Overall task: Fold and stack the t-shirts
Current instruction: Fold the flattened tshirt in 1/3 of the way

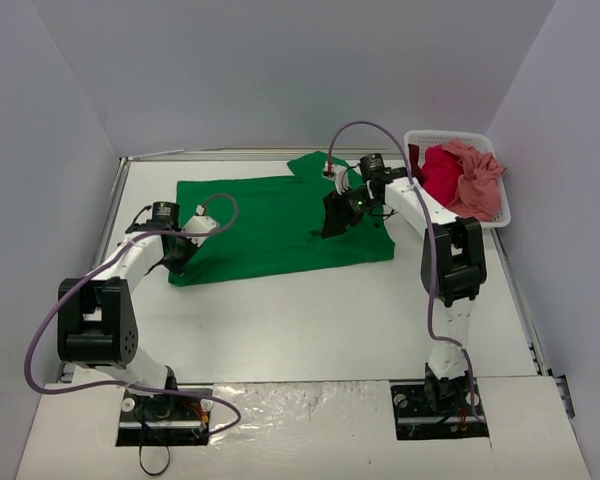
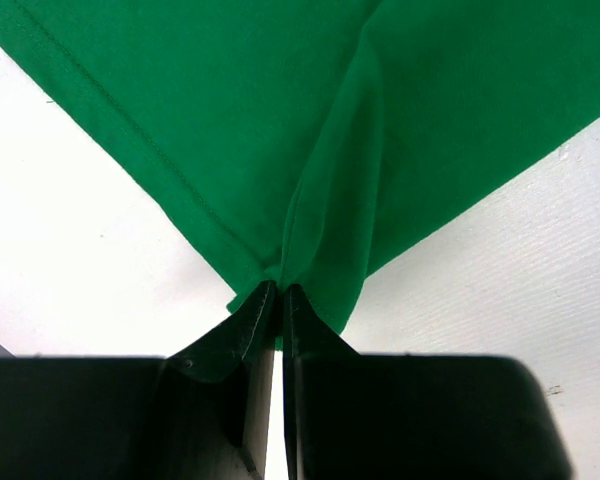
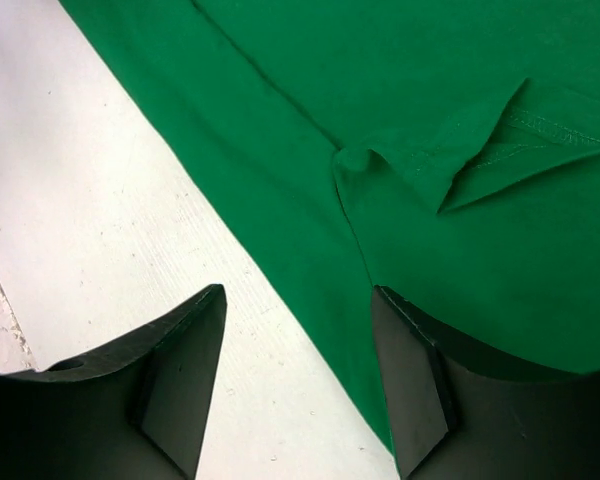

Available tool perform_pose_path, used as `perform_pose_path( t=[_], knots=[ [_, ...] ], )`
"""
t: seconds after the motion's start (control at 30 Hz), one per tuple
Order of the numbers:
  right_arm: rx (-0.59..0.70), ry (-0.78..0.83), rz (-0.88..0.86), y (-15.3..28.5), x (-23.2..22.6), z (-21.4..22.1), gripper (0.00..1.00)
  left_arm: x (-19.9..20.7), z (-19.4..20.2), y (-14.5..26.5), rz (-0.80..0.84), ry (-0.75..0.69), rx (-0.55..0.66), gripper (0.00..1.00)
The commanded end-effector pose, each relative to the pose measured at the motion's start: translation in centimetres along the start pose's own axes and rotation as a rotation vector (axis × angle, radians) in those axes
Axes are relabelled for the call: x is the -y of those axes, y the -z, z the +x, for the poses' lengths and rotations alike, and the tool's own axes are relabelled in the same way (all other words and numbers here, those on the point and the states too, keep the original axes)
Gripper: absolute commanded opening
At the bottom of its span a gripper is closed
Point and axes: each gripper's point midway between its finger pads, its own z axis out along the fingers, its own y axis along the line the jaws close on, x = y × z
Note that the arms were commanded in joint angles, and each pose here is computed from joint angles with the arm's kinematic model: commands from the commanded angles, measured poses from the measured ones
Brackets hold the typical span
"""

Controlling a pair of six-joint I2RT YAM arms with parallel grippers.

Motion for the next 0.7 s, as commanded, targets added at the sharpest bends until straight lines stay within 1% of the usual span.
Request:
perform_pose_path(
  t=[0.0,0.33,0.67],
  knots=[
    [-0.019,-0.018,-0.033,-0.6,-0.3,0.8,0.55,-0.2,-0.6,1.0,-0.008,0.008,0.036,0.02],
    [-0.055,-0.06,-0.061,-2.9,1.0,2.1,0.55,0.1,-0.2,0.6,-0.002,0.013,0.031,0.02],
    [-0.061,-0.063,-0.075,-4.5,1.8,1.8,0.55,0.1,0.2,0.4,-0.005,0.013,0.018,0.02]
  ],
)
